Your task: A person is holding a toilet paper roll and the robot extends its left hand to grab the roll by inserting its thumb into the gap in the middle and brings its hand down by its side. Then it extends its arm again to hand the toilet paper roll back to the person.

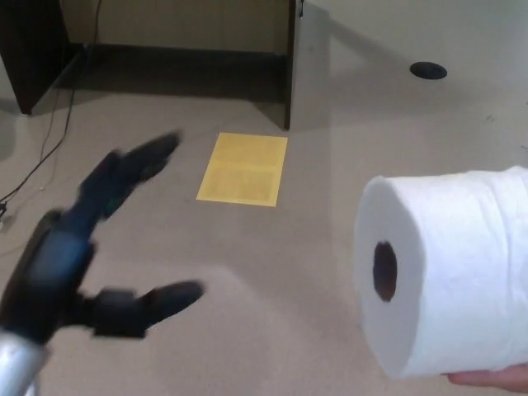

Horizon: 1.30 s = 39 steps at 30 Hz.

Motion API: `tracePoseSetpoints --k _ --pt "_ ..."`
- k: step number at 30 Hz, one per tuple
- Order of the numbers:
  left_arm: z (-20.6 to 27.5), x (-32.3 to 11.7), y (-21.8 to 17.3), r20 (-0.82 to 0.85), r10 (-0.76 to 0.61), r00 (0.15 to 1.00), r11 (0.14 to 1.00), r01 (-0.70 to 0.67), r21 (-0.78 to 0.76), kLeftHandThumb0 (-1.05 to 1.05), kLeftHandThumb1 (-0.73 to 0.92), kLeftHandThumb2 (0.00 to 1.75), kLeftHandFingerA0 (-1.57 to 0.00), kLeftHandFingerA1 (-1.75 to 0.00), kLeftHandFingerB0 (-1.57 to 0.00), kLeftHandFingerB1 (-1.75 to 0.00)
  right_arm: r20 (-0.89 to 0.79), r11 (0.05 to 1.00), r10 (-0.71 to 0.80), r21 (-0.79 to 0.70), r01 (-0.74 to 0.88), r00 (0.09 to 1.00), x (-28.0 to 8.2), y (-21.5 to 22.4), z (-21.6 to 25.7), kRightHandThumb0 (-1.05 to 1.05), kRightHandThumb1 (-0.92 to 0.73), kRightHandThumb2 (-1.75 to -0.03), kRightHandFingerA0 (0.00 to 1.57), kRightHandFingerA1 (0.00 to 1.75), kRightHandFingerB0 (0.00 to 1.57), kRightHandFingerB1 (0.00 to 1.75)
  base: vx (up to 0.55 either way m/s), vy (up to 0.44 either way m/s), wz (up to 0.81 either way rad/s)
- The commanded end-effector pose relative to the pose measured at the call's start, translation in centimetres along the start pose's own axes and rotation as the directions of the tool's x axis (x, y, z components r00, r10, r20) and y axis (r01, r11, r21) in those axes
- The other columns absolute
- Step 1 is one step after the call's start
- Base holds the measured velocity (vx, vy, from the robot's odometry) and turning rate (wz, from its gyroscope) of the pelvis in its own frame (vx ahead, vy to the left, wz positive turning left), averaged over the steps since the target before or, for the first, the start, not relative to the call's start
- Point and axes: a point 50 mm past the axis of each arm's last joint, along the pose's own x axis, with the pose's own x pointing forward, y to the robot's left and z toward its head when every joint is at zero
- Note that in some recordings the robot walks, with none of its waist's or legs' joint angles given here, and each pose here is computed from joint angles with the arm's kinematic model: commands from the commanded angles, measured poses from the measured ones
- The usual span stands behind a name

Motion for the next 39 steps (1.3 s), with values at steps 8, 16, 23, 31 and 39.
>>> tracePoseSetpoints --k 8,16,23,31,39 --pt "4.4 6.7 -3.4 0.089 -0.142 0.986 0.983 0.151 -0.104 -0.52 0.38 0.63 -0.17 -0.38 -0.12 -0.33 -0.001 0.999 -0.026 -0.024 0.026 1.0 0.1 -1.3 0.0 -0.43 -0.54 -0.83 0.53 0.6 0.34 0.49 0.0 0.0 0.0" --pt "4.7 7.9 -5.3 0.098 -0.164 0.982 0.975 0.176 -0.135 -0.57 0.39 0.65 -0.2 -0.4 -0.09 -0.33 -0.001 0.999 -0.032 -0.014 0.032 0.999 0.1 -1.7 0.1 -0.42 -0.54 -0.84 0.57 0.63 0.36 0.5 0.0 0.0 0.0" --pt "4.9 8.2 -6.2 0.082 -0.18 0.98 0.973 0.189 -0.134 -0.58 0.39 0.66 -0.19 -0.4 -0.09 -0.33 0.012 1.0 -0.024 -0.014 0.025 1.0 0.1 -1.2 0.1 -0.36 -0.66 -0.59 0.61 0.52 0.42 0.38 0.0 0.0 0.0" --pt "4.8 8.2 -6.5 0.07 -0.184 0.98 0.972 0.192 -0.136 -0.29 0.24 0.82 -0.01 -0.48 0.0 -0.48 0.005 0.999 -0.027 -0.021 0.027 1.0 0.1 -1.5 0.1 -0.36 -0.66 -0.6 0.63 0.5 0.44 0.38 0.0 0.0 0.0" --pt "5.1 8.3 -7.0 0.077 -0.198 0.977 0.969 0.207 -0.132 -0.28 0.24 0.82 -0.01 -0.48 0.0 -0.48 0.016 1.0 -0.026 -0.015 0.026 1.0 0.1 -1.5 0.2 -0.37 -0.66 -0.6 0.63 0.53 0.46 0.39 0.0 0.0 0.0"
